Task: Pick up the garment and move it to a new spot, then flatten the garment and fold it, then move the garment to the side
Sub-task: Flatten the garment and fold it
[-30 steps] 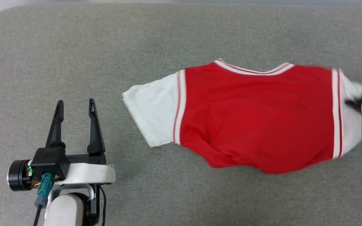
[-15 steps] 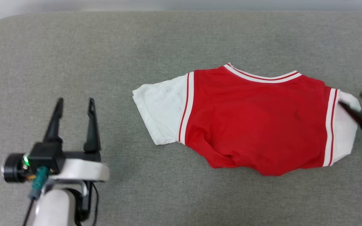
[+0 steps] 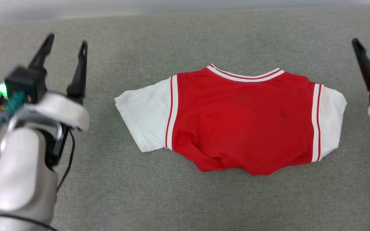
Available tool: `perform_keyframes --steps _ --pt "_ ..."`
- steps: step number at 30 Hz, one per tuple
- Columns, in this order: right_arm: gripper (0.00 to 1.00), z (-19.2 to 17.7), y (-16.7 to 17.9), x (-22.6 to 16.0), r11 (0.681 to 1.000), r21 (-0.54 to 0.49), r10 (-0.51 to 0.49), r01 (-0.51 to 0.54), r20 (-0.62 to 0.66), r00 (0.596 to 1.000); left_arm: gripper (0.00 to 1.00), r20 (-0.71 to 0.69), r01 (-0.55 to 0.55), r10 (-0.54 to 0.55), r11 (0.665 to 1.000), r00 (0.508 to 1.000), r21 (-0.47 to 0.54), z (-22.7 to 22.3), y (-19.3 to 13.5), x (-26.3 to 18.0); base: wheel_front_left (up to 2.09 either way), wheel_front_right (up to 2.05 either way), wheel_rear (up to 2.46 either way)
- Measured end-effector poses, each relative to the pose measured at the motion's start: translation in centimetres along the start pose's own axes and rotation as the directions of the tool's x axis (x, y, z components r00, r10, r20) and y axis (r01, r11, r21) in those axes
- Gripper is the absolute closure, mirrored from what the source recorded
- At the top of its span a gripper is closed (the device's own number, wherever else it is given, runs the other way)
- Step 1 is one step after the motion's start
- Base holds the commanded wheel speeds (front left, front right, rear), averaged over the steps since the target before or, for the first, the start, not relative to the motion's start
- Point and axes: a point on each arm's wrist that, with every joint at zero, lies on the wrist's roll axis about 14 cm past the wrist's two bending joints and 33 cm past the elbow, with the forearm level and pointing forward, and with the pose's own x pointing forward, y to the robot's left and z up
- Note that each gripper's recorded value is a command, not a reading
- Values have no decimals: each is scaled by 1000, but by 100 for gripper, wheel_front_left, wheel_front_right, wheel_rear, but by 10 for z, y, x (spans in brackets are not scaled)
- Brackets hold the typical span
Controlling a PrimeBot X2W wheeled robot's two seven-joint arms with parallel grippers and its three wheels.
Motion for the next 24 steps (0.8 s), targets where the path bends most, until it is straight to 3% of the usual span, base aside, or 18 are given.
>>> perform_keyframes --steps 6,10,16,22,23,24 --pt "0 -4 8 -10 999 -34 -14 14 11 1000 0 -168 124 -125 992 978 -16 -7 -17 34 0 0 0" --pt "0 -7 15 -16 999 -33 -20 21 6 1000 0 -368 245 -253 967 895 -70 -30 -41 38 0 0 0" --pt "0 -7 21 -22 999 -45 -28 28 -2 1000 0 -607 350 -350 928 713 -124 -59 -52 34 0 0 0" --pt "0 -21 17 -26 998 -33 -48 46 -54 997 0 -776 412 -411 886 478 -215 -96 -68 16 0 0 0" --pt "0 -28 16 -26 998 -29 -51 49 -73 996 0 -813 426 -412 876 412 -228 -107 -71 11 0 0 0" --pt "0 -31 15 -26 998 -27 -53 51 -83 995 0 -830 433 -411 870 376 -235 -113 -73 7 0 0 0"
